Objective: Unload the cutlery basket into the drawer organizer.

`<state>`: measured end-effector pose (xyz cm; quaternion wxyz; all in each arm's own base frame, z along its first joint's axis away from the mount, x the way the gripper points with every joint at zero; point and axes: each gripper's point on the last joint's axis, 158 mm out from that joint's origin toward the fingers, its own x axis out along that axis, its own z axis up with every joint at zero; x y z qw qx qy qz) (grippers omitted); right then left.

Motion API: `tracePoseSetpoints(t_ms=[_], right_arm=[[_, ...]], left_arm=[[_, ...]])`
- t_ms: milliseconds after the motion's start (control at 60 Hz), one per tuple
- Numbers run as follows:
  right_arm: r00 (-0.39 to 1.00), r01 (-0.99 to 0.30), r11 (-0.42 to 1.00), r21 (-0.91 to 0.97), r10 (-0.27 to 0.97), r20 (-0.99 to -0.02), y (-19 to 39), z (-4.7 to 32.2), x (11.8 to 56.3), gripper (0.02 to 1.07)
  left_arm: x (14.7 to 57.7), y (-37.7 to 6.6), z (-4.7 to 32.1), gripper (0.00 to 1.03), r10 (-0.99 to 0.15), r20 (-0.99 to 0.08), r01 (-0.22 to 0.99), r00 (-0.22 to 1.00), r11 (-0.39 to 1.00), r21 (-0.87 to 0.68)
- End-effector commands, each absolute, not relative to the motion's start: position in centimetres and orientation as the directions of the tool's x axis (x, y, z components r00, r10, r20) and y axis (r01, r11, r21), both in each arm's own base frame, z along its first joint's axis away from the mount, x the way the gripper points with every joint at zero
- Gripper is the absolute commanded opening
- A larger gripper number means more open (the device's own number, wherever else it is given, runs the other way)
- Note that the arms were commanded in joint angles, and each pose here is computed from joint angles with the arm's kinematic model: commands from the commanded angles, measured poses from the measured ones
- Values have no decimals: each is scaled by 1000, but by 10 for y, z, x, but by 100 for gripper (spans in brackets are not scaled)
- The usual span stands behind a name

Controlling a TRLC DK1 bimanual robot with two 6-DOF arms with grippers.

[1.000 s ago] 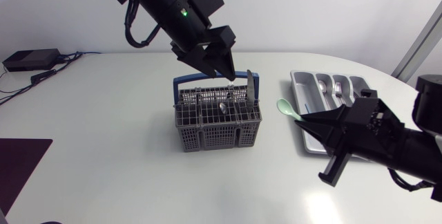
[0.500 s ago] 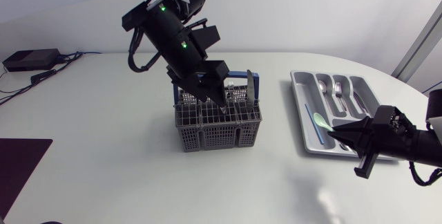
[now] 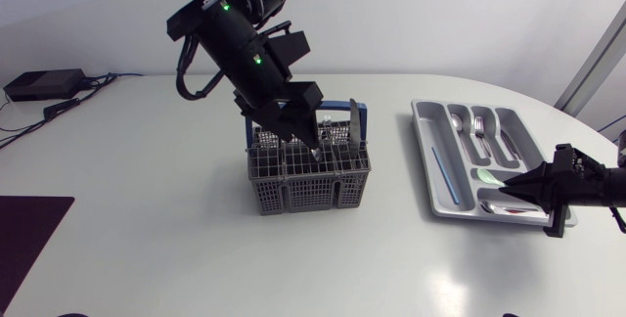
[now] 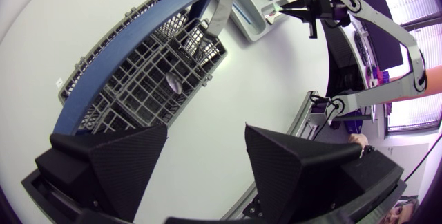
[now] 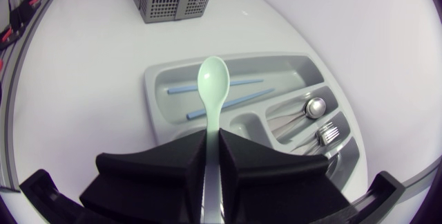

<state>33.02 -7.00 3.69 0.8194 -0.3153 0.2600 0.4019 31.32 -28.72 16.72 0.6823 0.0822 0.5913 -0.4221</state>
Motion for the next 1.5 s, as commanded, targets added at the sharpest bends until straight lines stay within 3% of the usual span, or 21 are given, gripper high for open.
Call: tracePoseSetpoints(t_ms=[0, 550, 683, 867, 1067, 1217, 1483], right_arm=[[514, -851, 399, -343, 492, -703, -83, 23, 331, 8], [493, -869, 223, -441, 332, -804, -133, -20, 337, 9], [504, -863, 204, -461, 311, -806, -131, -27, 338, 26], [509, -861, 193, -471, 310, -803, -121, -29, 339, 33], [537, -843, 216, -492, 304, -787, -117, -14, 344, 42], [592, -805, 262, -531, 316, -741, -112, 21, 349, 49], [653, -748, 472, -467, 397, -645, -86, 84, 355, 53]], left_arm=[[310, -283, 165, 96, -474, -878, 669, -61, 633, -389], [310, -287, 162, 96, -470, -880, 670, -67, 633, -389], [310, -287, 163, 96, -470, -880, 670, -66, 633, -388], [309, -286, 160, 96, -465, -882, 665, -75, 636, -392], [309, -286, 160, 96, -465, -882, 665, -75, 636, -392], [309, -285, 159, 96, -463, -883, 663, -78, 637, -393], [308, -287, 151, 96, -453, -886, 663, -96, 635, -397]])
